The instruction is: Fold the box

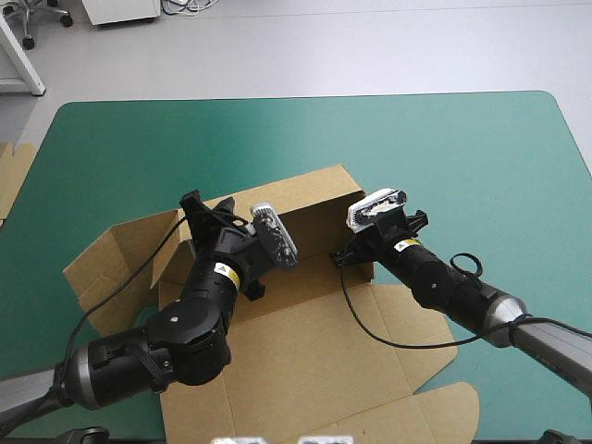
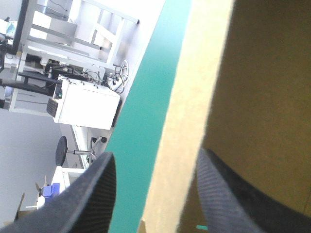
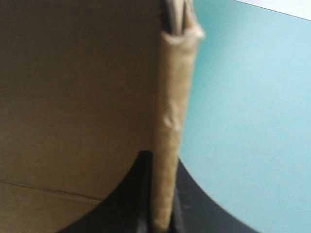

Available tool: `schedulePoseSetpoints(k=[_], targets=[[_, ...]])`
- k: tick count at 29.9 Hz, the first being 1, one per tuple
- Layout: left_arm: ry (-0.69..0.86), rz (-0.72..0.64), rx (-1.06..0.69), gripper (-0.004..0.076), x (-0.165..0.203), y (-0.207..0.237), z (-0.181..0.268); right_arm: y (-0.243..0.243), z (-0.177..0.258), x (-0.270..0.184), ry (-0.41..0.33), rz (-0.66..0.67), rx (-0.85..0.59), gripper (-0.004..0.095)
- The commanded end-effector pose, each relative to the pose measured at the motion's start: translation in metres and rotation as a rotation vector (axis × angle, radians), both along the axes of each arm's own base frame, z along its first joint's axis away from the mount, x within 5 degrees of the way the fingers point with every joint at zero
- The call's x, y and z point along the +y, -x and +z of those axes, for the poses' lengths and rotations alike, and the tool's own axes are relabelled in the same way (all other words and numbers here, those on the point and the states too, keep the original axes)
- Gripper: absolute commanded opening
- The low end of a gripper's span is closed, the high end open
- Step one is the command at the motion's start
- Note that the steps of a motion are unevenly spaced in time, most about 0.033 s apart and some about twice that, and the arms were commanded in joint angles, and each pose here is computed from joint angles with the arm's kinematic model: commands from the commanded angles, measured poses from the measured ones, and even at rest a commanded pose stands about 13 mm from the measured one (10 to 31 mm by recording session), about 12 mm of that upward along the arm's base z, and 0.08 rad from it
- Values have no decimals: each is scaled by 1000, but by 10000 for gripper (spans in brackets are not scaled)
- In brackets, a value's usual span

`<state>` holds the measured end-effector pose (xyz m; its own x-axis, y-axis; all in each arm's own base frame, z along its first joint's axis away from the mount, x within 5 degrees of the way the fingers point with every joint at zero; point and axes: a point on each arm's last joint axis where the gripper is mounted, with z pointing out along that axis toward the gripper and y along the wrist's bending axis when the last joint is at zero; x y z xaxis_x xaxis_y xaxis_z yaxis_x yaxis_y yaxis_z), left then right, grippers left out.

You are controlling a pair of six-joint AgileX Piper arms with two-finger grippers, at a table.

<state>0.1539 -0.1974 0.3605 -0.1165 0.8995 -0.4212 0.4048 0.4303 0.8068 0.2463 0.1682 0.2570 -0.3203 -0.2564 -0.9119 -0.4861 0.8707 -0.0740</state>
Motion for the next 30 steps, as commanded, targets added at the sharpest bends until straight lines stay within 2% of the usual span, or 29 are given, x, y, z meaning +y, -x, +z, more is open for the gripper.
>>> schedulePoseSetpoints(k=[1, 4, 5, 6, 12, 14, 21, 30], targets=[[91, 28, -125, 230, 10, 1, 42, 0, 19, 1, -2, 13, -82, -11], [145, 12, -162, 52, 10, 1, 60, 0, 19, 1, -2, 12, -82, -11], [154, 3, -167, 6, 10, 1, 64, 0, 19, 1, -3, 11, -81, -11], [166, -10, -168, -5, 9, 1, 69, 0, 19, 1, -3, 11, -81, -11], [372, -44, 16, -3, 18, -12, 94, 0, 19, 1, -7, 10, -75, -11], [441, -16, 16, -3, 30, -23, 107, 0, 19, 1, -7, 10, -75, -12], [667, 254, -84, -3, 112, -71, 140, 0, 18, 1, -14, 10, -61, -12], [882, 519, -74, -3, 216, -101, 131, 2, 16, 2, -15, 31, -30, -13]])
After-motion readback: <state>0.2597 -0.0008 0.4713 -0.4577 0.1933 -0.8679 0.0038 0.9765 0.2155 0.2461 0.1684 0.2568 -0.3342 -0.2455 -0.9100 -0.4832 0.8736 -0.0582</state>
